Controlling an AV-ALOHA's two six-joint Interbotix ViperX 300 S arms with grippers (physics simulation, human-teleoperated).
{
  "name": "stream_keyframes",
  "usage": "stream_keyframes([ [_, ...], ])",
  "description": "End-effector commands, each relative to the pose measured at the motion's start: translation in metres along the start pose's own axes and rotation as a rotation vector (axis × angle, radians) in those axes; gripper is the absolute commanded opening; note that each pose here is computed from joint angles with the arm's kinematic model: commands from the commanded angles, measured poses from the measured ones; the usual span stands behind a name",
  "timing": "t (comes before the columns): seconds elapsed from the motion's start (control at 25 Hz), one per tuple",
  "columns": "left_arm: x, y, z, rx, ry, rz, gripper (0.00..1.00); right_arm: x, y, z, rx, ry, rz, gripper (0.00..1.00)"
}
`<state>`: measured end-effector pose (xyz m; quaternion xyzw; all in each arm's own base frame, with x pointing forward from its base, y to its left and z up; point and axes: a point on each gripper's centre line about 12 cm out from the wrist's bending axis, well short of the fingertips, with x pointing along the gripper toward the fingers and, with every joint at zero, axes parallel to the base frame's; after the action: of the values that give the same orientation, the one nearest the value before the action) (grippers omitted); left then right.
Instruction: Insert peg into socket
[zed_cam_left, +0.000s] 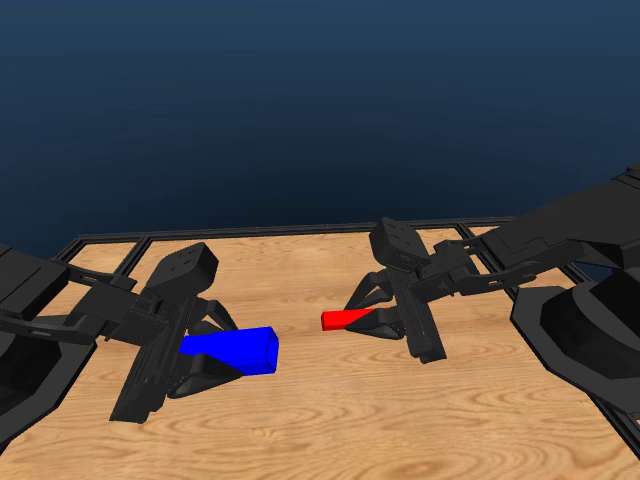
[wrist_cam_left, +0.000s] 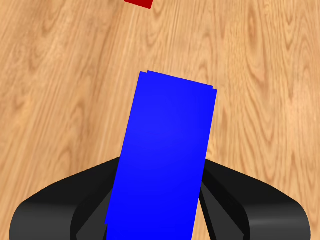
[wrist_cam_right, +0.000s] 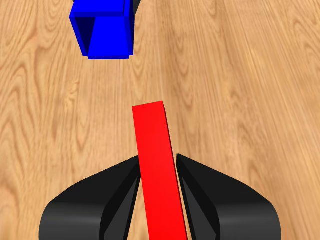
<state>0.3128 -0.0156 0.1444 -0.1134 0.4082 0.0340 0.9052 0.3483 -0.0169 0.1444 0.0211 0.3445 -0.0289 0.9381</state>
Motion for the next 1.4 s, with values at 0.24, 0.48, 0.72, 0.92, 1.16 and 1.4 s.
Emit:
stream_keyframes([
  [0.24, -0.024, -0.027, 0.012, 0.007, -0.023, -0.044, 0.0, 0.026, 0.033, 0.051, -0.031, -0.043, 0.064, 0.0],
  [0.48, -0.026, -0.027, 0.008, 0.004, 0.01, -0.022, 0.0, 0.031, 0.048, 0.075, -0.064, -0.054, 0.089, 0.0],
  [0.72, -0.025, -0.028, 0.009, -0.006, 0.01, -0.017, 0.0, 0.037, 0.057, 0.087, -0.065, -0.083, 0.104, 0.0],
  [0.92, -0.03, -0.032, 0.016, -0.001, 0.01, -0.004, 0.0, 0.063, 0.064, 0.094, -0.076, -0.082, 0.109, 0.0],
  [1.16, -0.031, -0.036, 0.008, 0.009, 0.049, 0.017, 0.0, 0.081, 0.061, 0.096, -0.075, -0.052, 0.097, 0.0],
  [1.4, -0.027, -0.039, 0.015, -0.008, 0.048, 0.024, 0.0, 0.084, 0.062, 0.103, -0.095, -0.046, 0.094, 0.0],
])
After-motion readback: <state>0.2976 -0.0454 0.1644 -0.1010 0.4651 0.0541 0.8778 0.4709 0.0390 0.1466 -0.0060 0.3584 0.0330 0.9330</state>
